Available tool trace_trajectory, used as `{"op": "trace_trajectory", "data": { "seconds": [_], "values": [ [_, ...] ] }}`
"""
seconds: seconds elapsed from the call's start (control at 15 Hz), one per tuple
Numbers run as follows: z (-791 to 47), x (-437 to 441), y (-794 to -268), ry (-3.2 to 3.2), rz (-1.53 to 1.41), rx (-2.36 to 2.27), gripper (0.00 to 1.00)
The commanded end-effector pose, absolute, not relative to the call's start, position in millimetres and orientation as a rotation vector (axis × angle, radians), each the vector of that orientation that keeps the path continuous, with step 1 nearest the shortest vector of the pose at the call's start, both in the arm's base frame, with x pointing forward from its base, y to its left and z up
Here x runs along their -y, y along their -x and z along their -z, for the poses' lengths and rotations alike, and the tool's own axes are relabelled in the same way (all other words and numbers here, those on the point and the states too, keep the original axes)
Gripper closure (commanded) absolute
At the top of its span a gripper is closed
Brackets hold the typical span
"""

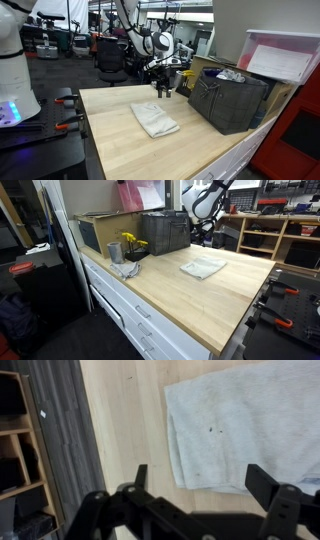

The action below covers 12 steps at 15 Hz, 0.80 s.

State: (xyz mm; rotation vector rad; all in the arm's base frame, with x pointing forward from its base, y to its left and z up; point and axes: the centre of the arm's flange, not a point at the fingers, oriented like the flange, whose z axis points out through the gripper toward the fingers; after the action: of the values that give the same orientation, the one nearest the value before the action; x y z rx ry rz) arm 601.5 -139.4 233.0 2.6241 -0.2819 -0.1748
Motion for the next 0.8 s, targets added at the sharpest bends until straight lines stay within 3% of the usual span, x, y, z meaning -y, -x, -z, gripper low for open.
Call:
{"op": "trace_trajectory", "data": {
  "seconds": [0.0, 0.73],
  "values": [
    [-236, 129, -619, -2.657, 0.239, 0.542, 0.00],
    [-173, 168, -678, -2.647, 0.313, 1.298, 0.00]
  ]
}}
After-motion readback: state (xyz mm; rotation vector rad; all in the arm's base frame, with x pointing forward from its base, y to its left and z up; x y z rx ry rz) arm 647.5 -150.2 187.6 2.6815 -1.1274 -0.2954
